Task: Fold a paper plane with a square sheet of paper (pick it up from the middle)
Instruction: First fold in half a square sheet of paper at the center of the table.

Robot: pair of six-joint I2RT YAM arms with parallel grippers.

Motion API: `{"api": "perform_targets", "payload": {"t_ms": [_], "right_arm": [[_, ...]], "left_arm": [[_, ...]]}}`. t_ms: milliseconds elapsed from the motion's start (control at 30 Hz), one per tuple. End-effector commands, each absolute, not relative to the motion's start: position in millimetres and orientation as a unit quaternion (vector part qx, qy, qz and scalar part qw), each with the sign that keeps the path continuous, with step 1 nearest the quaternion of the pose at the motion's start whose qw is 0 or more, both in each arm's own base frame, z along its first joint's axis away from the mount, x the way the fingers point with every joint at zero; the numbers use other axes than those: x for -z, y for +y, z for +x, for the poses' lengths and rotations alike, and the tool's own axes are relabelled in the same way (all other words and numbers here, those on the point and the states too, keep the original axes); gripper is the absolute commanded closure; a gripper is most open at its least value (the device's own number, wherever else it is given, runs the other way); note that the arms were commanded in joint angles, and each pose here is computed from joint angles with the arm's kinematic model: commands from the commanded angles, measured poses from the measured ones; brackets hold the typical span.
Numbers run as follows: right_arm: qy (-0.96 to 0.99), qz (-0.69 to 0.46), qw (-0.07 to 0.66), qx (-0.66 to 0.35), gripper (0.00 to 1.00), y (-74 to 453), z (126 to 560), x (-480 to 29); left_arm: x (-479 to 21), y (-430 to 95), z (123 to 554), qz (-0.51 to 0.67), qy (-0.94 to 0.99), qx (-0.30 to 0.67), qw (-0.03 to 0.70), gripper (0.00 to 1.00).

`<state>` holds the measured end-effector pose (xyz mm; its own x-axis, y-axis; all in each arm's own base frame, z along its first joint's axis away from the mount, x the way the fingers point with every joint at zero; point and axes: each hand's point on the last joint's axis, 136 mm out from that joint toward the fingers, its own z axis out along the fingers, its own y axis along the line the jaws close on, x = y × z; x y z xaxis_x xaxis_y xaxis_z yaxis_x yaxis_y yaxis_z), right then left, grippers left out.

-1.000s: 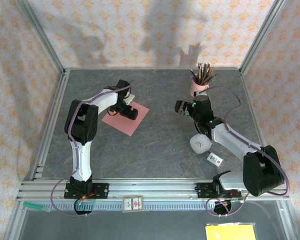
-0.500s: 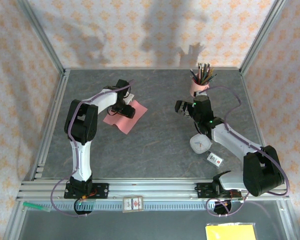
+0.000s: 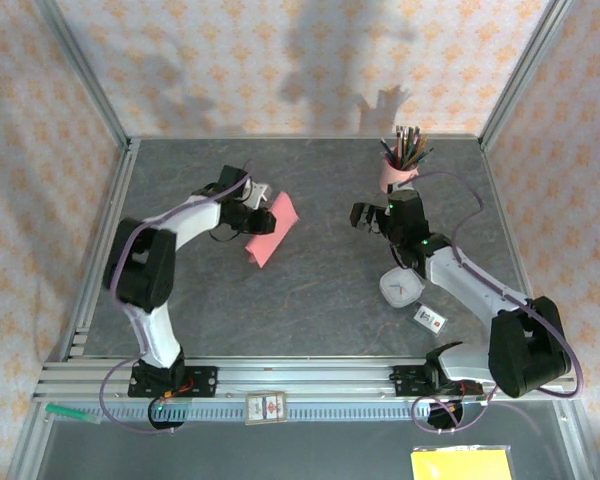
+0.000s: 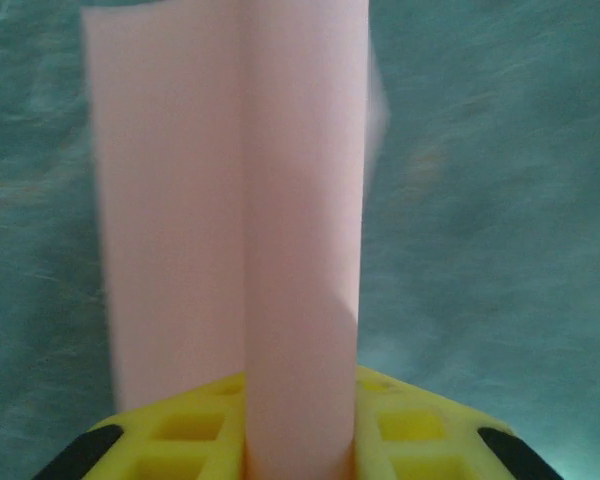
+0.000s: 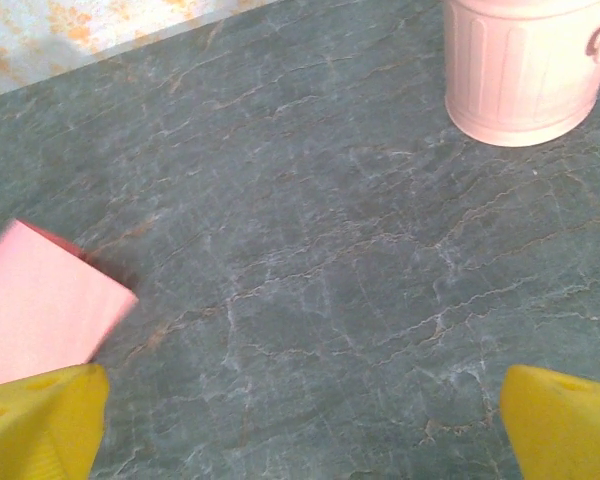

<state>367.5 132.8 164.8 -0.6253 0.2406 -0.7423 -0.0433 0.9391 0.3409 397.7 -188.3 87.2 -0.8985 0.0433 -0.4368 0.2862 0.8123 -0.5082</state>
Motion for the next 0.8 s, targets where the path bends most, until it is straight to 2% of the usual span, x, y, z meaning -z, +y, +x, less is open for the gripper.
{"api": "perform_targets", "payload": {"t_ms": [0,100,233,433,533,767], "right_arm": [[0.882,0.021,0.426,-0.197,0.00,146.3,361.3,-198.3],[0.882,-0.017,0.398,-0.252,0.00,169.0,350.8,-204.0],[0.877,-0.032,0.347,-0.329,0.00,198.4,338.2,-193.1],[0.877,-0.012,0.268,-0.399,0.07,239.2,323.6,-150.5],[0.881,0.001,0.244,-0.405,0.17,259.2,322.8,-132.8],[0.885,0.000,0.205,-0.419,0.25,299.6,321.0,-100.0]], "left_arm": [[-184.3,-229.3,387.3,0.062,0.813,0.502,0.288,0.73],[-195.4,-231.6,367.0,-0.018,0.755,0.593,0.280,0.72],[-171.5,-229.2,346.6,-0.093,0.730,0.625,0.260,0.72],[-113.3,-228.1,323.7,-0.150,0.768,0.576,0.236,0.72],[-86.1,-220.4,318.2,-0.165,0.800,0.528,0.232,0.71],[-62.5,-217.6,310.3,-0.168,0.825,0.492,0.222,0.70]]}}
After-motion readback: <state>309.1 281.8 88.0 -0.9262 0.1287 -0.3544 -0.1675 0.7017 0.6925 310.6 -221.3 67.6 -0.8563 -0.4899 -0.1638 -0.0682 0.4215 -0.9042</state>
